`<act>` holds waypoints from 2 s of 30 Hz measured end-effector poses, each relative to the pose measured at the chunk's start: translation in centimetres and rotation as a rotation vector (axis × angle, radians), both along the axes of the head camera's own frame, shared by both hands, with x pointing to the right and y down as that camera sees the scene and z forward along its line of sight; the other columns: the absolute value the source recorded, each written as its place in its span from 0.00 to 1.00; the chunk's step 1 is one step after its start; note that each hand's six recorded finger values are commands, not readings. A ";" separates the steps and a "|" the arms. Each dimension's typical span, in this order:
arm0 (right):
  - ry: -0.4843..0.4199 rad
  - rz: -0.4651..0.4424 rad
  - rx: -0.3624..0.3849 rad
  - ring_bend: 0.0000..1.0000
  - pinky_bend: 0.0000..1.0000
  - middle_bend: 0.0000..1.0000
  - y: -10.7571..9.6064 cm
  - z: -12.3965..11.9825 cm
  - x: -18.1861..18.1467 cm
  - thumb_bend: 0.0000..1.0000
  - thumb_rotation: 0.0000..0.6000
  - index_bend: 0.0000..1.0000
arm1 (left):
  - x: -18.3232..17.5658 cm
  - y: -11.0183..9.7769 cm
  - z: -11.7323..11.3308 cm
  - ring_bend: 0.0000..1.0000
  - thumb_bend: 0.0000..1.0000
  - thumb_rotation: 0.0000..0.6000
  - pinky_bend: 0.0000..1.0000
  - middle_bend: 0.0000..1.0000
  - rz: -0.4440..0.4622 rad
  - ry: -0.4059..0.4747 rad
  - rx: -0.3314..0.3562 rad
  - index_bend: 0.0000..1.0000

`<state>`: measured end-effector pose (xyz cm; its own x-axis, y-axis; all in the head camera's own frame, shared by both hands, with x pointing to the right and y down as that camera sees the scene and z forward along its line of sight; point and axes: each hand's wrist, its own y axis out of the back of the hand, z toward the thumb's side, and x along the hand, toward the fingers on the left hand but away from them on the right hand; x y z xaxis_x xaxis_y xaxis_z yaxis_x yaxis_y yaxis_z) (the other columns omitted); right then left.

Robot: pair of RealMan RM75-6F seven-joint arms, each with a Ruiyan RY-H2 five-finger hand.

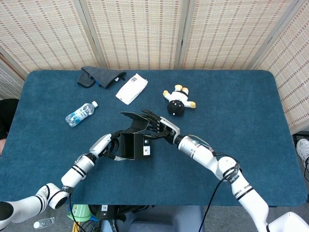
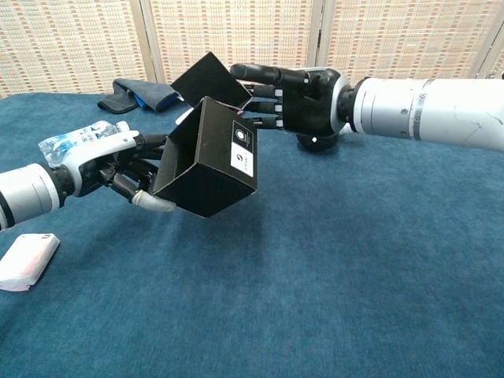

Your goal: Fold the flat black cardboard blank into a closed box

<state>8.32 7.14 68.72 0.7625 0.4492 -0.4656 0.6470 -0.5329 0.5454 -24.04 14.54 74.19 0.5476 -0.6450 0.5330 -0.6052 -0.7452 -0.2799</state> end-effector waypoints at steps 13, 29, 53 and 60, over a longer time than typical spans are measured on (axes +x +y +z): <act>0.001 0.124 -0.063 0.02 0.18 0.06 -0.8 1.4 1.4 0.00 1.00 0.00 | -0.2 0.4 -1.3 0.62 0.10 1.00 0.74 0.34 0.071 -0.029 0.066 0.30; -0.118 0.212 -0.153 0.04 0.18 0.07 -1.1 1.3 0.2 0.00 1.00 0.00 | 0.6 0.6 -1.0 0.62 0.10 1.00 0.74 0.34 0.149 -0.092 0.059 0.30; -0.148 0.086 -0.099 0.05 0.18 0.08 0.3 -0.7 -1.7 0.00 1.00 0.00 | 0.6 -0.1 -0.5 0.61 0.11 1.00 0.74 0.34 0.197 -0.203 -0.015 0.29; -0.133 0.014 -0.078 0.05 0.18 0.08 1.4 -1.1 -2.2 0.00 1.00 0.00 | 0.2 -0.6 -0.4 0.61 0.11 1.00 0.74 0.34 0.158 -0.218 -0.026 0.21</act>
